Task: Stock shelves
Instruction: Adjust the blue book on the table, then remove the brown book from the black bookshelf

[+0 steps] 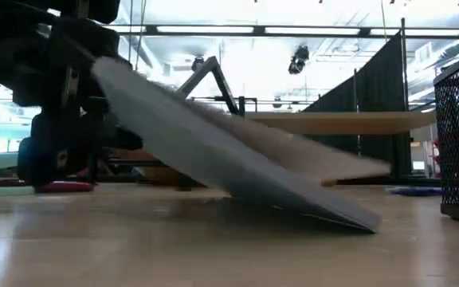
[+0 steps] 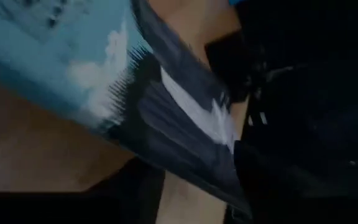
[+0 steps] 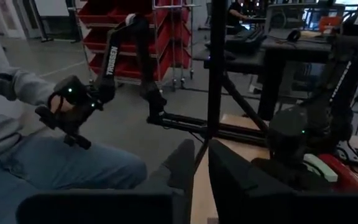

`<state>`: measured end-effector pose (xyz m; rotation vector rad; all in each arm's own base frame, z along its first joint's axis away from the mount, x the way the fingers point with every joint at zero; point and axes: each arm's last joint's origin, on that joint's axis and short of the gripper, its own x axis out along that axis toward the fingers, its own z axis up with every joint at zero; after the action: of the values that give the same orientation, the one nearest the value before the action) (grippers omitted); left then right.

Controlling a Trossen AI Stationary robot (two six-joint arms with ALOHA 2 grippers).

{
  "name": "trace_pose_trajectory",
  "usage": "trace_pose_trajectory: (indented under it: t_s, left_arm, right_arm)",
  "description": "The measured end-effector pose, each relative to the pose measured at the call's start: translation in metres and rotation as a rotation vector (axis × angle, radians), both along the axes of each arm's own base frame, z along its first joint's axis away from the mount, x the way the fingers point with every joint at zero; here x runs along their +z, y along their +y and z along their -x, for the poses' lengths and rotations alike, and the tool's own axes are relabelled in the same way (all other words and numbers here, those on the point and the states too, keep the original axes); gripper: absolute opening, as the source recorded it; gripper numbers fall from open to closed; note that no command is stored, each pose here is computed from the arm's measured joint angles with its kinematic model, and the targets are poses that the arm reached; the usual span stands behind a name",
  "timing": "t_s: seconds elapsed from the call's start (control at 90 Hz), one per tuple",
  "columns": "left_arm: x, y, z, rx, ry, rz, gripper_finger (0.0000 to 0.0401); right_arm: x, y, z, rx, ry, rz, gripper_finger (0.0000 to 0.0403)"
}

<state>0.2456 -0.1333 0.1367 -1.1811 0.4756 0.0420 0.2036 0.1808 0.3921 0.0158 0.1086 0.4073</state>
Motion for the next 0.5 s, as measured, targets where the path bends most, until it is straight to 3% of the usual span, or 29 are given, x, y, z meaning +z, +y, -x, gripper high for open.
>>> trace_pose_trajectory:
  t_s: [0.222, 0.311, 0.4, 0.5]
  left_arm:
    - [0.037, 0.008, 0.004, -0.061, -0.130, 0.033, 0.0177]
    - [0.059, 0.013, 0.009, -0.072, -0.165, -0.014, 0.0166]
    - [0.075, 0.019, 0.015, -0.086, -0.072, -0.101, 0.0154]
    - [0.094, 0.026, 0.025, -0.102, 0.128, -0.205, 0.0138]
  right_arm:
    - [0.000, 0.000, 0.000, 0.000, 0.000, 0.000, 0.0021]
    - [0.000, 0.000, 0.000, 0.000, 0.000, 0.000, 0.0021]
    - [0.000, 0.000, 0.000, 0.000, 0.000, 0.000, 0.0021]
    - [0.000, 0.000, 0.000, 0.000, 0.000, 0.000, 0.0021]
